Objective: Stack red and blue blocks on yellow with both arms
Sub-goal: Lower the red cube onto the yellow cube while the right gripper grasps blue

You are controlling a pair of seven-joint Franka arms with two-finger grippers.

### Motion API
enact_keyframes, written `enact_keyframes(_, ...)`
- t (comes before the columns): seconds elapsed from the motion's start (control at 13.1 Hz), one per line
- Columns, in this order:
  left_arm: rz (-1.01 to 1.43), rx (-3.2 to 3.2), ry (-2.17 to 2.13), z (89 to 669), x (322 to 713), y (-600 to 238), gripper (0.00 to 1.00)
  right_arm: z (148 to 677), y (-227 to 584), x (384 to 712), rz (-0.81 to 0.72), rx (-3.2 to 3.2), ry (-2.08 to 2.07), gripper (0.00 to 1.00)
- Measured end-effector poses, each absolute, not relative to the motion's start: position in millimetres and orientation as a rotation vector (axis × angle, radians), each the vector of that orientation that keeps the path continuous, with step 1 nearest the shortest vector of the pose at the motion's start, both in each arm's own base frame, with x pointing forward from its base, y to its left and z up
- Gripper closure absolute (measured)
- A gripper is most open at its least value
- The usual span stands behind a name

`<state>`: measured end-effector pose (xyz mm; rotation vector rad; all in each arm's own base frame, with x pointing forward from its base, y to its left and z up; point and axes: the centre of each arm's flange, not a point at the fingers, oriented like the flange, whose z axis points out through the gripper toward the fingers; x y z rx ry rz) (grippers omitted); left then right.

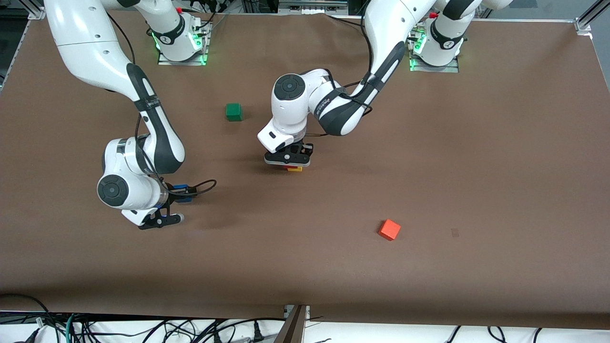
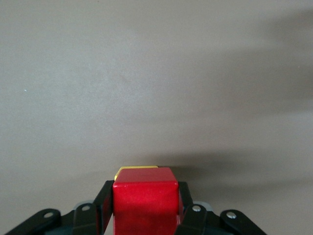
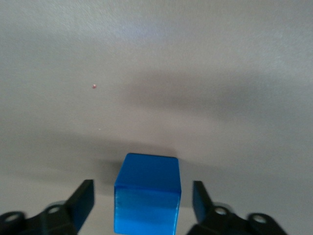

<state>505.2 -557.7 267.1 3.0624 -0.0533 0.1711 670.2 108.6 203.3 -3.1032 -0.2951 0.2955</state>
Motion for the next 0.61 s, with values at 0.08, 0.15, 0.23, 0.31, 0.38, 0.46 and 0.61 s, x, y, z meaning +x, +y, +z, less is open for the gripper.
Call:
enact_keyframes(0.08,0.179,3.052,-0.046,262.7,503.8,-557.5,0.44,199.6,107.7,668.2,0.306,-3.103,-0.293,0.29)
enact_keyframes(0.15,0.181,3.045,-0.033,257.1,501.6,-557.0,0.44,196.5,106.8,666.4,0.316,-3.099,-0.286,0.38)
enact_keyframes(0.23,0.185,3.038,-0.026,254.4,500.3,-556.7,0.44,194.4,106.2,665.3,0.322,-3.087,-0.266,0.38)
enact_keyframes(0.31,0.185,3.038,-0.021,254.3,500.0,-556.5,0.44,195.5,106.4,665.8,0.318,-3.074,-0.246,0.44)
enact_keyframes(0.38,0.185,3.039,-0.019,254.4,499.5,-556.1,0.44,197.2,107.3,666.6,0.316,-3.066,-0.236,0.44)
enact_keyframes(0.46,0.182,3.041,-0.02,254.3,498.4,-555.3,0.44,200.7,108.3,667.9,0.321,-3.06,-0.232,0.44)
enact_keyframes(0.61,0.175,3.051,-0.022,254.7,494.5,-550.9,0.44,225.4,115.1,675.5,0.357,-3.048,-0.241,0.44)
